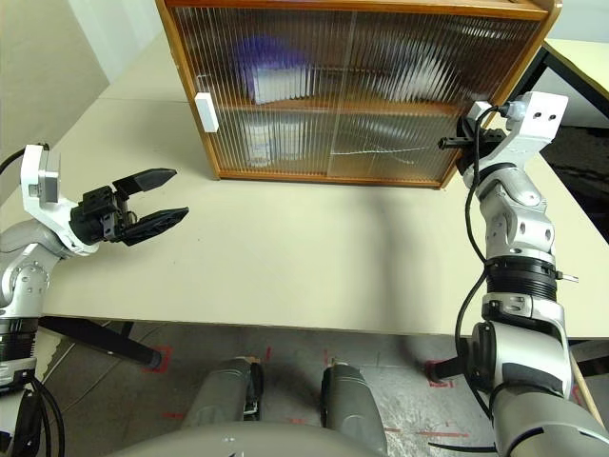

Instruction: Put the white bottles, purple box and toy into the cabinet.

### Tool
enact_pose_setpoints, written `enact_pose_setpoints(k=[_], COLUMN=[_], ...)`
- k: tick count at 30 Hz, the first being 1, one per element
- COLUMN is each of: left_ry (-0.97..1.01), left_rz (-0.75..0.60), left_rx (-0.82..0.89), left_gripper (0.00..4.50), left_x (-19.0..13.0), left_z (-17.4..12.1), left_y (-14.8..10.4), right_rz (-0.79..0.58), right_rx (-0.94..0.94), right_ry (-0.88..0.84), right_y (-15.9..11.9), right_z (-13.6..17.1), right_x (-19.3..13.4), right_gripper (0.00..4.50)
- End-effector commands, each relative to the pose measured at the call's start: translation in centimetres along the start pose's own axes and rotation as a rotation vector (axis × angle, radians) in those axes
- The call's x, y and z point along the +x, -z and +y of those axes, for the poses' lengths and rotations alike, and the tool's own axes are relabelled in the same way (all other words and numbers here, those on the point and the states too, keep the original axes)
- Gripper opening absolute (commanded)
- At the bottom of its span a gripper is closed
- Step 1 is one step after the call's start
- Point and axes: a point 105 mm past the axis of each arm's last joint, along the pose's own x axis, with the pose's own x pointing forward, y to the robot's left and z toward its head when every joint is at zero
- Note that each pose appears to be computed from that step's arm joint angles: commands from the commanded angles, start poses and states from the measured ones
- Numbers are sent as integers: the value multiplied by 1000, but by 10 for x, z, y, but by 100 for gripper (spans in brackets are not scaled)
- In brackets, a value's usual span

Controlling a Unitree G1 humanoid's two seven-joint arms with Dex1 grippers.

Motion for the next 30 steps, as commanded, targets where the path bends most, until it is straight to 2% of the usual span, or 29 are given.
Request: enact_pose_setpoints(k=[1, 2, 5, 8, 11, 15, 17, 19, 22, 24, 26, 28, 30], left_ry=[-19, -27, -47, -94, -189, -326, -467, -547, -747, -860, -911, -982, -1008], left_rz=[20, 20, 22, -20, -49, -8, 28, 44, -9, 15, 38, 81, 125], left_rx=[-7, -8, -12, -31, -43, -69, -86, -85, -41, 16, 56, 105, 152], left_gripper=[450, 450, 450, 450, 450, 450, 450, 450, 450, 450, 450, 450, 450], left_x=[-8, -11, -17, -21, -29, -42, -58, -67, -81, -87, -87, -91, -91], left_z=[0, 0, 0, 3, 10, 20, 32, 39, 65, 80, 86, 96, 102], left_y=[5, 6, 7, 5, 6, 19, 31, 36, 31, 30, 31, 31, 32], right_rz=[-51, -62, -74, -75, -98, -52, 14, 30, 39, 35, 34, 106, 114], right_rx=[-22, -8, -16, -60, -54, -2, 7, 21, 56, 60, 39, -69, -86], right_ry=[26, -6, -130, -207, -357, -454, -437, -391, -101, 9, 33, -98, -112], right_y=[-14, -16, -20, -15, -8, 15, 36, 43, 57, 61, 61, 67, 68], right_z=[-12, -6, 14, 19, 26, 20, -4, -23, -83, -109, -120, -111, -115], right_x=[-6, -7, -13, -28, -56, -86, -105, -114, -120, -126, -126, -125, -124], right_gripper=[5, 5, 71, 179, 288, 434, 446, 446, 446, 446, 446, 446, 446])
